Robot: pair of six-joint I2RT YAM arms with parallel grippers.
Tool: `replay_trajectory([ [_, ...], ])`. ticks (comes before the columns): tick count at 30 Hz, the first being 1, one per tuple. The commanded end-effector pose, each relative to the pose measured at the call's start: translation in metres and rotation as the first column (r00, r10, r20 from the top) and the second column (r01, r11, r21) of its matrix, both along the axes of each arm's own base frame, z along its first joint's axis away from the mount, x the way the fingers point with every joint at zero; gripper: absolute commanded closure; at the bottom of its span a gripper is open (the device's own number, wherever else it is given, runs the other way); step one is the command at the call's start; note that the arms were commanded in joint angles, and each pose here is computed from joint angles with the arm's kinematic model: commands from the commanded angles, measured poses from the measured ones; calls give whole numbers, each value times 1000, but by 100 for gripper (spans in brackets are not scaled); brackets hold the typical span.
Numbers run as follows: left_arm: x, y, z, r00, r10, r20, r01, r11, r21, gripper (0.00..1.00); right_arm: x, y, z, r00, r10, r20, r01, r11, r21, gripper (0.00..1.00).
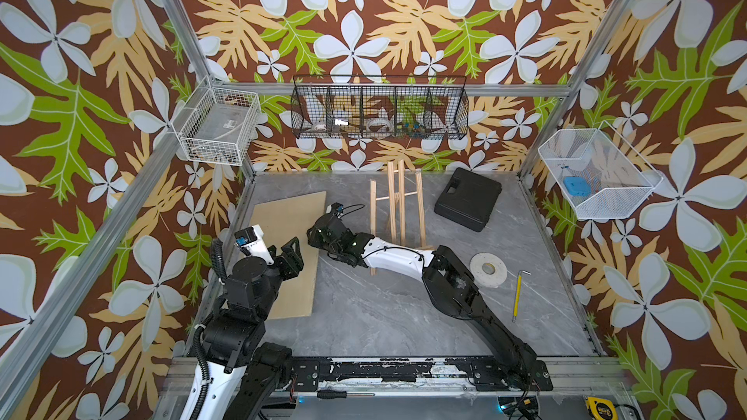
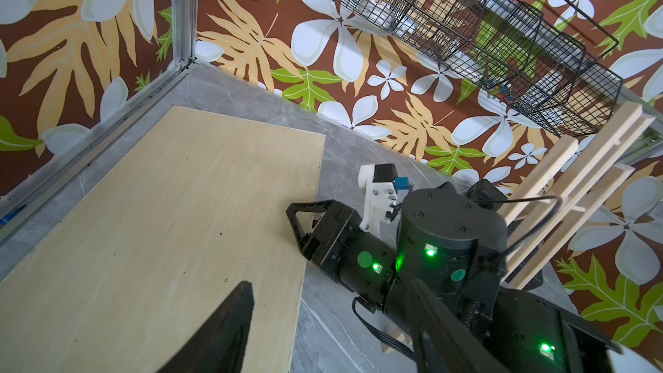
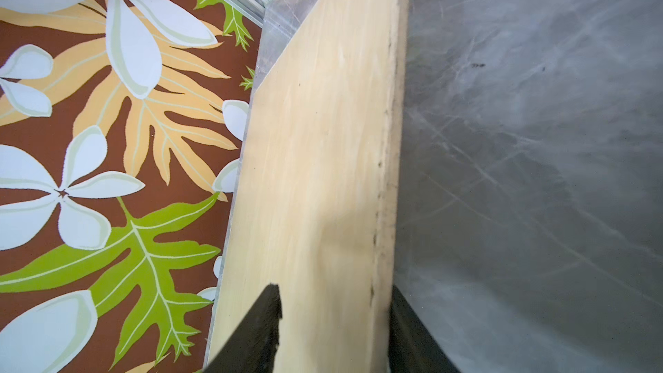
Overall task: Disassemble the easel
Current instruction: Place the drawing board at the center of the board, then pick up the easel at the center of the board.
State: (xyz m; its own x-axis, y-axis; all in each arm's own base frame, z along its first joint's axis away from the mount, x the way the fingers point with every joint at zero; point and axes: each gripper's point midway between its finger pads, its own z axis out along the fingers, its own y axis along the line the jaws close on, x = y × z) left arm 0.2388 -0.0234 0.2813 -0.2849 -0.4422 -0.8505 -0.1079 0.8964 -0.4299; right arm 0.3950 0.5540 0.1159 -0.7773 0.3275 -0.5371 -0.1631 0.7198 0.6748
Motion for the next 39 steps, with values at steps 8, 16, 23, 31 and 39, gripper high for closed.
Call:
replay_trajectory([
  [8,1,0,4,1000,-2,20,2,1000,2,29,-2,-11,59,988,3,151,3,999,-42,47],
  [16,0,-3,17,999,-20,48,20,1000,-3,30,-29,-23,140,947,119,297,-91,990,-107,47],
  [23,-4,-34,50,952,-199,233,209,978,-17,30,-57,-78,207,877,199,436,-108,968,-226,48],
  [31,-5,-70,63,847,-364,387,409,912,-38,33,-82,-168,253,805,198,559,19,934,-358,48],
  [39,25,-104,35,815,-467,343,539,828,-154,39,-65,-290,242,841,65,538,192,892,-409,48],
])
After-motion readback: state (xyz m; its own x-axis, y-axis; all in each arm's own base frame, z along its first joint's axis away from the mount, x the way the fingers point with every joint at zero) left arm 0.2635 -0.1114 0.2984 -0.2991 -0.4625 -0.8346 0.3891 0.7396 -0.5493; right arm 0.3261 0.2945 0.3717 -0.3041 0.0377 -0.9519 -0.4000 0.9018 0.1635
